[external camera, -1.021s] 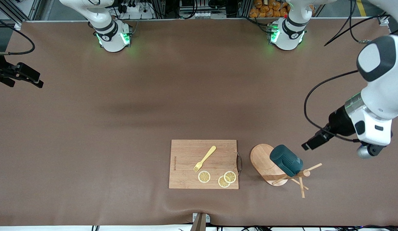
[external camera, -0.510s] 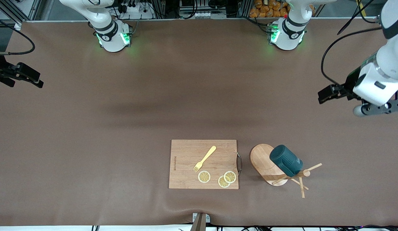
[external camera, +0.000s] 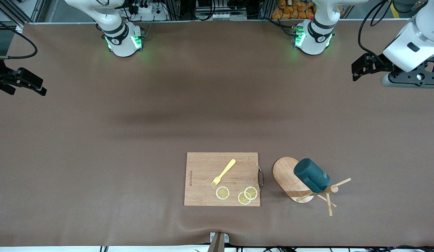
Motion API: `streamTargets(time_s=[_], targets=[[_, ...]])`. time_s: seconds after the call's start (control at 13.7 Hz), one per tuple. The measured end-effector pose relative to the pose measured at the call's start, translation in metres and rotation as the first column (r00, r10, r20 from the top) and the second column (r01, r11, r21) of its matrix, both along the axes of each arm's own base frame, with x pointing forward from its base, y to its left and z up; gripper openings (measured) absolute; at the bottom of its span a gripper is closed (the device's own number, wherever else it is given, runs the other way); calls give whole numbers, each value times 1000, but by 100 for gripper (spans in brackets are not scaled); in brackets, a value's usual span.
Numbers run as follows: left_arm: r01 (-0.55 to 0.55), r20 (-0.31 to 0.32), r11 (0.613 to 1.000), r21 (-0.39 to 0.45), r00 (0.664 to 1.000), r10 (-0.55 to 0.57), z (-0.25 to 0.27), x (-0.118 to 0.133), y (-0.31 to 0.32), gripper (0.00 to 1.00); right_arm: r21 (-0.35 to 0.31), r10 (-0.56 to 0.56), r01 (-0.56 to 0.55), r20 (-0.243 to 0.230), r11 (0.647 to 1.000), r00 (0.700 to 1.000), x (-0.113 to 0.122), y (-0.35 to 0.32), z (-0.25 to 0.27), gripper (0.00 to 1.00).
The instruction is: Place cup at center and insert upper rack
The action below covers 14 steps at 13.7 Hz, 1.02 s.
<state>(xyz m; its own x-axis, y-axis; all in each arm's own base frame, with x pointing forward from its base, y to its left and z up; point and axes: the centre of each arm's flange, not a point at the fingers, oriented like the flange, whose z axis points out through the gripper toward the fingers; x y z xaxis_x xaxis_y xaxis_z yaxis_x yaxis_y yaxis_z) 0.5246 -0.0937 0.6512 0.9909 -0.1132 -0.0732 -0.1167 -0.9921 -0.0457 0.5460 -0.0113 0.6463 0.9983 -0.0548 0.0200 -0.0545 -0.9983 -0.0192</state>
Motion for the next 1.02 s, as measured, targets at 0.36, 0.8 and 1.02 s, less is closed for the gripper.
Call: streamTargets(time_s=[0.36,0.8,1.02], targets=[[-19,-2,1000,-15,1000,19,-1,2,11,100,0,0,0,0,1000,1000,0,0,0,100],[-28,1,999,-19,1000,28,1,3,17,100,0,0,0,0,1000,1000,0,0,0,100],[-28,2,999,-20,1000,28,1,3,17,100,0,0,0,0,1000,1000,0,0,0,100]])
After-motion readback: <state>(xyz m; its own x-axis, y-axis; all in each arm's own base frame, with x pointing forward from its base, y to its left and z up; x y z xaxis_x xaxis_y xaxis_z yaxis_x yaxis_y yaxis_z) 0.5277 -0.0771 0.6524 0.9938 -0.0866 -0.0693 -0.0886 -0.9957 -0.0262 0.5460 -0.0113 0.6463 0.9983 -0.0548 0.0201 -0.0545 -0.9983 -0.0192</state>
